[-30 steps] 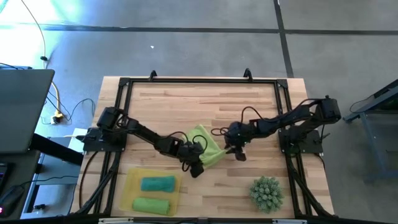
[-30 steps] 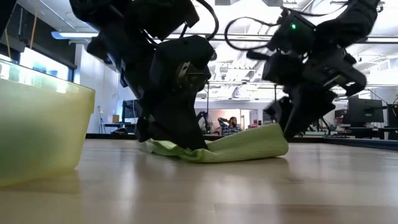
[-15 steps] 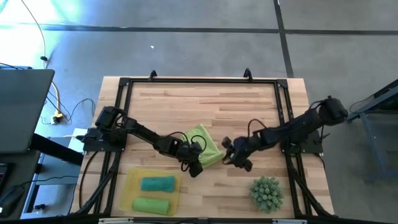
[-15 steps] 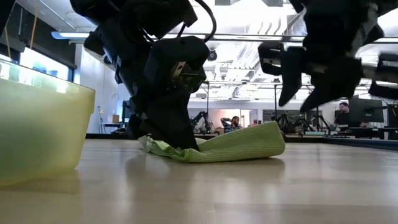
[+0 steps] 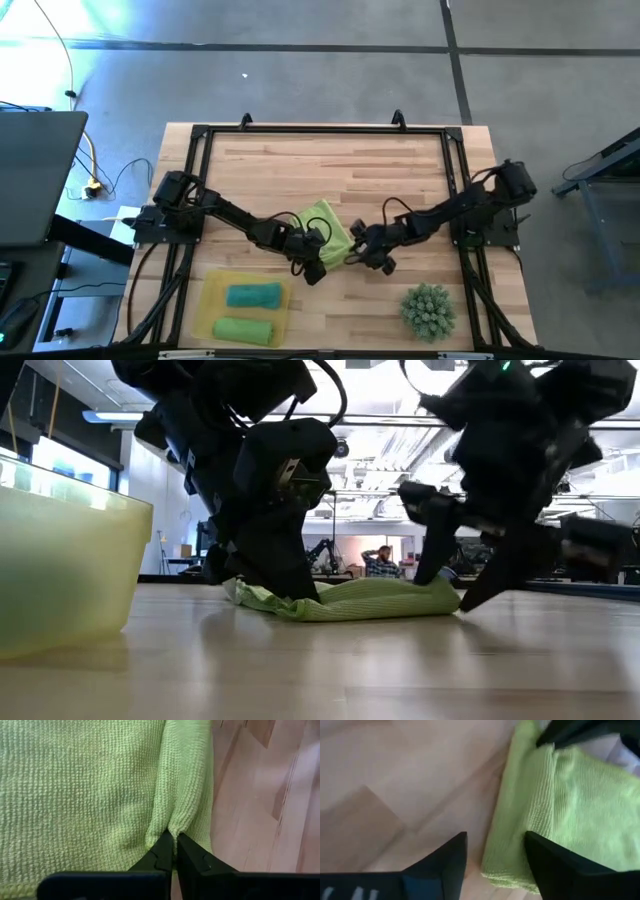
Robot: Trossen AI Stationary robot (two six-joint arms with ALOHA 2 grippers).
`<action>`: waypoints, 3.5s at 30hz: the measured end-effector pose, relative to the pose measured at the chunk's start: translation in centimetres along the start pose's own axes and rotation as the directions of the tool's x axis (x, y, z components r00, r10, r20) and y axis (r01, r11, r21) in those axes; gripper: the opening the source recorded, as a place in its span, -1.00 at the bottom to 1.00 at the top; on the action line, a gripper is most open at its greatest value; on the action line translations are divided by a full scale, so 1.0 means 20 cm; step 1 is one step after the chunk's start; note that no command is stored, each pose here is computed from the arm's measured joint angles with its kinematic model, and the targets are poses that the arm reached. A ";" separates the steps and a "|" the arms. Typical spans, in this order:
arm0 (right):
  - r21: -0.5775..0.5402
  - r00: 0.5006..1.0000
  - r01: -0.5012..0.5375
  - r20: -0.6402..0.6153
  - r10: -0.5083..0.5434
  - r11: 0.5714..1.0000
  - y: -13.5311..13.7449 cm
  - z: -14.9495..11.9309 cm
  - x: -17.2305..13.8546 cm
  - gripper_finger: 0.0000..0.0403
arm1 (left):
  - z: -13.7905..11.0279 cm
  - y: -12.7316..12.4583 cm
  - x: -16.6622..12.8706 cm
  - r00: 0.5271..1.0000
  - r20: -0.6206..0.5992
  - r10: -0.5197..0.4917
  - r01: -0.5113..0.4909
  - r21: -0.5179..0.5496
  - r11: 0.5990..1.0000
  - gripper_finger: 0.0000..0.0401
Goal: Roll microfiber towels into tight, uniform cylinder then place into a basket
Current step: Roll the light green microfiber towel
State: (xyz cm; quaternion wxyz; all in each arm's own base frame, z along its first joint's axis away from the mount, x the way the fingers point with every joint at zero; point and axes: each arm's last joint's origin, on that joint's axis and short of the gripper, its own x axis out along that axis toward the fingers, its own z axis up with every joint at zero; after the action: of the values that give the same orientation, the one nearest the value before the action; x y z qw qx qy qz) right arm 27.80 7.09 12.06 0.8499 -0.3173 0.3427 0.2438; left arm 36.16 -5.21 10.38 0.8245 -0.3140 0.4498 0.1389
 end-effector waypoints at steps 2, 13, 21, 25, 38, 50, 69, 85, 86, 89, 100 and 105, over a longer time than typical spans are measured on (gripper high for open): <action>0.010 1.000 0.008 -0.022 -0.008 1.000 -0.01 -0.02 0.03 -0.02 | 0.00 0.00 0.00 1.000 0.001 0.001 -0.001 0.000 1.000 -1.00; 0.175 1.000 -0.024 -0.013 0.026 0.984 -0.06 -0.09 0.06 -0.02 | 0.00 -0.01 0.00 0.999 -0.013 -0.039 0.040 0.020 0.999 -0.99; 0.296 0.998 -0.037 -0.040 0.052 0.954 -0.06 -0.14 0.13 -0.24 | 0.00 -0.03 0.00 0.997 0.000 -0.073 0.073 0.041 0.996 -0.91; 0.353 0.998 -0.023 -0.043 0.041 0.935 -0.06 -0.15 0.13 -0.48 | 0.01 -0.04 -0.03 0.996 -0.003 -0.087 0.087 0.042 0.995 -0.90; 0.668 0.989 -0.138 0.050 0.140 0.732 -0.09 -0.14 0.14 -0.96 | -0.01 -0.18 -0.30 0.989 0.025 -0.146 0.136 0.238 0.962 -0.89; 0.899 0.899 -0.357 0.257 0.354 0.253 -0.21 -0.10 0.12 -0.97 | -0.16 -0.35 -0.30 0.958 0.247 -0.146 -0.019 0.562 0.827 -0.87; 0.968 0.959 -0.222 0.195 0.205 0.115 -0.35 -0.22 0.09 -0.97 | -0.15 -0.26 -0.28 0.875 0.455 0.164 -0.438 0.600 0.670 -0.21; 0.973 0.967 -0.203 0.182 0.178 0.112 -0.40 -0.27 0.07 -0.97 | -0.10 -0.09 -0.05 0.811 0.465 0.356 -0.582 0.583 0.567 -0.21; 0.973 0.967 -0.204 0.182 0.179 0.112 -0.40 -0.27 0.07 -0.97 | -0.10 -0.08 -0.05 0.826 0.445 0.347 -0.561 0.583 0.587 -0.21; 0.972 0.967 -0.204 0.181 0.180 0.118 -0.40 -0.27 0.07 -0.97 | -0.09 -0.07 -0.04 0.881 0.361 0.307 -0.470 0.583 0.662 -0.22; 0.955 0.964 -0.220 0.183 0.190 0.199 -0.40 -0.27 0.07 -0.85 | -0.05 -0.03 -0.03 0.929 0.263 0.260 -0.339 0.325 0.883 -0.95; 0.921 0.963 -0.239 0.186 0.193 0.307 -0.41 -0.27 0.04 -0.59 | -0.02 -0.03 -0.05 0.970 0.172 0.171 -0.223 0.349 0.910 -0.97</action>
State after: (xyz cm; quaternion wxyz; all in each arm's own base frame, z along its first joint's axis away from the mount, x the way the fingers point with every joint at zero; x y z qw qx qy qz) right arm 31.16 -2.13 11.50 0.8429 0.2817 0.4422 0.1205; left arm 35.64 -5.78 11.28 0.8793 -0.0976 0.4391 0.1568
